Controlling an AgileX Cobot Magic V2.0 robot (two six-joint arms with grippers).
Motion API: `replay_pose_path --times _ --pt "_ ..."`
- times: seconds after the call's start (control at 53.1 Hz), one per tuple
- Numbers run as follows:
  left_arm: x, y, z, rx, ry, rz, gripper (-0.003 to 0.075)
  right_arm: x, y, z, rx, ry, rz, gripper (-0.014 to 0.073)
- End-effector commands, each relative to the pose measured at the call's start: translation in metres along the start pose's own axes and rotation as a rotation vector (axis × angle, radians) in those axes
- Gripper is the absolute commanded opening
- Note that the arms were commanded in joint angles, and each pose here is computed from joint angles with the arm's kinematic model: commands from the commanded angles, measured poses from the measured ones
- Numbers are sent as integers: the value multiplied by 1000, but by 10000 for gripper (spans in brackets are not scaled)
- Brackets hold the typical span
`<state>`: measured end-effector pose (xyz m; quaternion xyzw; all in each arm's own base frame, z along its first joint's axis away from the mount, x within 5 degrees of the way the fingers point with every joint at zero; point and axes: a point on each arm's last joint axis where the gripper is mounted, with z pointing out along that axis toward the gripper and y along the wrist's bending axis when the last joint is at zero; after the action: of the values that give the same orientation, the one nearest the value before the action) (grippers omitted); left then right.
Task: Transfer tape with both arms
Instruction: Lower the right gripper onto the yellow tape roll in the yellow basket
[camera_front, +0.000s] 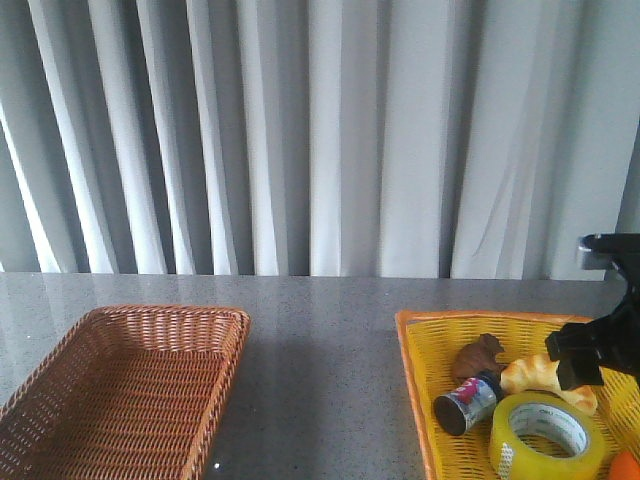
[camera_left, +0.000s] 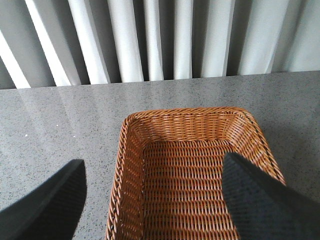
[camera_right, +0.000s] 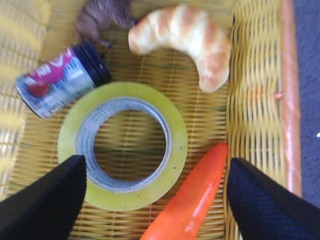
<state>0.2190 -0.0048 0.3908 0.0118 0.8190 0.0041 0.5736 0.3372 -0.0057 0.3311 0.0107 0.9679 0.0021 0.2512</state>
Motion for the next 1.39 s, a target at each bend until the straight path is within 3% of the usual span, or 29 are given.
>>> replay_pose_path --times 0.0,0.528,0.773,1.376 --pt "-17 0 -9 4 -102 -7 531 -8 -1 -3 9 -28 -4 559" --pt "-16 0 -8 4 -92 -6 531 -7 -10 64 69 128 -13 559" --pt "-16 0 -8 4 -92 -6 531 -8 -24 76 76 117 46 549" --pt "-16 0 -8 4 -96 -6 531 -9 -24 99 24 119 60 229"
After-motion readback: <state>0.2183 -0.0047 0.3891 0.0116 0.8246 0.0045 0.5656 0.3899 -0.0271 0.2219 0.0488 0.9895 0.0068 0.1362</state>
